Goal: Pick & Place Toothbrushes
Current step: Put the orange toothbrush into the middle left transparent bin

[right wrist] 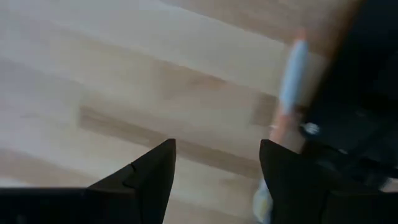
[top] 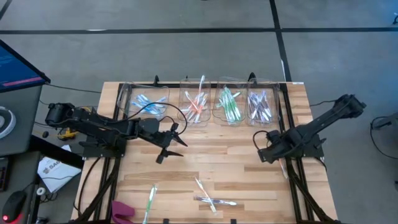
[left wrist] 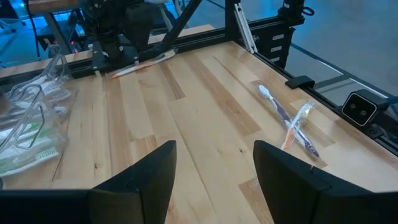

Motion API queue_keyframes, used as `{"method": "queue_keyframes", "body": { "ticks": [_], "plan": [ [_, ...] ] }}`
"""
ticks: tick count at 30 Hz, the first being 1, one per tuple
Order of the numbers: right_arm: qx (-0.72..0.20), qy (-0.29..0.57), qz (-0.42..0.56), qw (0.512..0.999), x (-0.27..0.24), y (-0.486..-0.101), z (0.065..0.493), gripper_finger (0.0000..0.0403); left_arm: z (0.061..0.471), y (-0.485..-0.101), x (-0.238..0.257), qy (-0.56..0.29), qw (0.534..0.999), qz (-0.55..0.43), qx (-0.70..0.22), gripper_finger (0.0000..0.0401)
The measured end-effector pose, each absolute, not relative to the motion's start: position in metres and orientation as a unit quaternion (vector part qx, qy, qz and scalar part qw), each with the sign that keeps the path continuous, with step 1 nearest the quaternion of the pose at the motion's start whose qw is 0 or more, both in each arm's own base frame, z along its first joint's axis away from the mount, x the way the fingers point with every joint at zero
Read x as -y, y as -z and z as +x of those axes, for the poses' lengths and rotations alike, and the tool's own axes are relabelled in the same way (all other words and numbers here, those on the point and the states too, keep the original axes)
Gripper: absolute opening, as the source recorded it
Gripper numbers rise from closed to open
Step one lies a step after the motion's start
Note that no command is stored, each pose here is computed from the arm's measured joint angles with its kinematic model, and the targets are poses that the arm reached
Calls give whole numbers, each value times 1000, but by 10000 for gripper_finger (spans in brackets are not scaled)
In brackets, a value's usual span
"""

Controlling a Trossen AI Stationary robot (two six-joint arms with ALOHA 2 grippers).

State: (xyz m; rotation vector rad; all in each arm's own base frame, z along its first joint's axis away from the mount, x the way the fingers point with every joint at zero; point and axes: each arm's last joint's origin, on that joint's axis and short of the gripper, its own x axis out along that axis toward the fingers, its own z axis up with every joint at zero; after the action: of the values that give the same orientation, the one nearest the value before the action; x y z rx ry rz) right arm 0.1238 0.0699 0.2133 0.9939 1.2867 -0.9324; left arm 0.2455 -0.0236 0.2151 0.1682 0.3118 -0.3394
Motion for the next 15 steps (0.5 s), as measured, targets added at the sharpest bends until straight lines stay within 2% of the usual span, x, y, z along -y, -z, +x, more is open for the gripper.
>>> {"method": "queue_keyframes", "body": {
  "ticks": [15],
  "plan": [
    [-602, 465, 334, 557, -78, -187, 137, 226, 246, -215, 24, 168, 970, 84, -153, 209]
  ]
}}
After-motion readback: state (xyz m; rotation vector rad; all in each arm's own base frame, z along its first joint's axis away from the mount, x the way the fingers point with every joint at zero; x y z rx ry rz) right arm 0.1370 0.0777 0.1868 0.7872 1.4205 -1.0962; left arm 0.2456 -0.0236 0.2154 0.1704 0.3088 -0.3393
